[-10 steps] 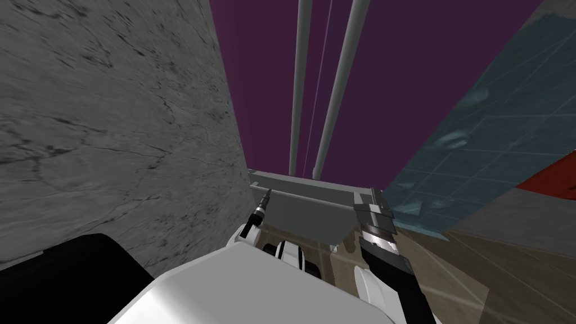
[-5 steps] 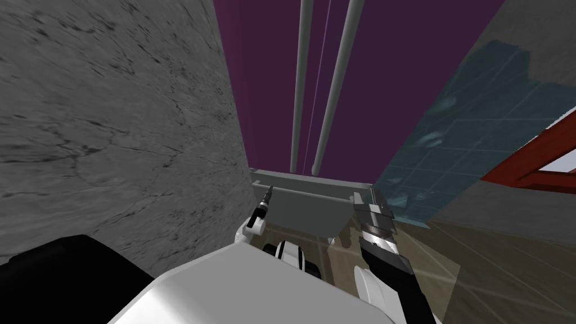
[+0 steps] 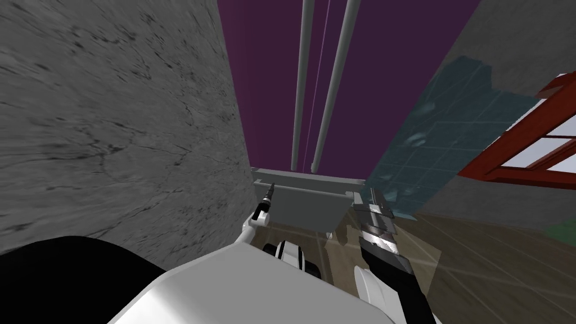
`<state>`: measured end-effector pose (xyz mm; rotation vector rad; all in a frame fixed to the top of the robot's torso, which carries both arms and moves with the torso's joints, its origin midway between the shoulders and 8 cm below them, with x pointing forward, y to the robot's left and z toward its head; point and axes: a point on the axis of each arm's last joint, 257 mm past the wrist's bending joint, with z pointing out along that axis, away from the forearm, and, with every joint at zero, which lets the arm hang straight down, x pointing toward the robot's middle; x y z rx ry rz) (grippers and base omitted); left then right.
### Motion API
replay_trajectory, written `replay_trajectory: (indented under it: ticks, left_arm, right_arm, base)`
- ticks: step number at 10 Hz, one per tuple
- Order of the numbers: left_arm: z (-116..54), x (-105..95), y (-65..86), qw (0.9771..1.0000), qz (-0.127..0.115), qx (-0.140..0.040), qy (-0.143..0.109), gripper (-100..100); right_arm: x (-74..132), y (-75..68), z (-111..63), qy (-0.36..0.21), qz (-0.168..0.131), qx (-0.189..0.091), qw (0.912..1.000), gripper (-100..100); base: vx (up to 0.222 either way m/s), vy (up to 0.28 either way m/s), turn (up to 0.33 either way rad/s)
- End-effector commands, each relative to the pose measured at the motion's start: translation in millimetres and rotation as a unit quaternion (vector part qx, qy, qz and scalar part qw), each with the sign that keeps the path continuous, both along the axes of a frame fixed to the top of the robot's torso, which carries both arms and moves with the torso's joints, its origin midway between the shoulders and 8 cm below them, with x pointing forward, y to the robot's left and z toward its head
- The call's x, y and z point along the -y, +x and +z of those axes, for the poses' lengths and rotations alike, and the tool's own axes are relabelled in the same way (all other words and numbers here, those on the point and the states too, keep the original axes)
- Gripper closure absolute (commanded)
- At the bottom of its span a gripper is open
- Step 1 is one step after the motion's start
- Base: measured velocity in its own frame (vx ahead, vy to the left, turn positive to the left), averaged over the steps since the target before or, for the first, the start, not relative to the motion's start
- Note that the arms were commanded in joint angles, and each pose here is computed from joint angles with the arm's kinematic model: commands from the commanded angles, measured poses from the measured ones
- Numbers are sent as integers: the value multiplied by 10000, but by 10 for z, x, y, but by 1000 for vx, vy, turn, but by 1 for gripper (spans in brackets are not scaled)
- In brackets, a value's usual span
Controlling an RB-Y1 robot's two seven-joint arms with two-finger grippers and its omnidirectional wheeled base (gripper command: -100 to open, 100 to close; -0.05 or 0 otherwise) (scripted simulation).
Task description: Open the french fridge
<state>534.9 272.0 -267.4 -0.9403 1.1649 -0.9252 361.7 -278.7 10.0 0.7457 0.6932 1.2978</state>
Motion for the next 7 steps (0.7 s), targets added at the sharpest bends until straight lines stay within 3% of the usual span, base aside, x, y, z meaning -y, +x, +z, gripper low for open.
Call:
replay_trajectory:
  ticks: [1, 2, 5, 6, 7]
  left_arm:
    - [30, 21, 176, 10000, 75, -4, -11, -100]
    - [45, -14, 253, 9998, 188, -14, -43, -100]
    - [85, 66, 476, 9998, 209, -59, -43, -100]
    - [64, 47, 437, 9997, 214, -58, -57, -100]
    - [48, 40, 328, 9999, 144, -36, -26, 100]
  right_arm:
    - [0, 0, 1, 0, 1, 1, 10000, 0]
    - [0, 0, 0, 0, 0, 0, 10000, 0]
    - [0, 0, 0, 0, 0, 1, 10000, 0]
    - [0, 0, 0, 0, 0, 0, 10000, 0]
    - [0, 0, 0, 0, 0, 0, 10000, 0]
  base:
    - [-79, 30, -72]
    - [-104, 36, -126]
    - [-83, 31, -70]
    - [-30, 10, -8]
    - [67, -11, 120]
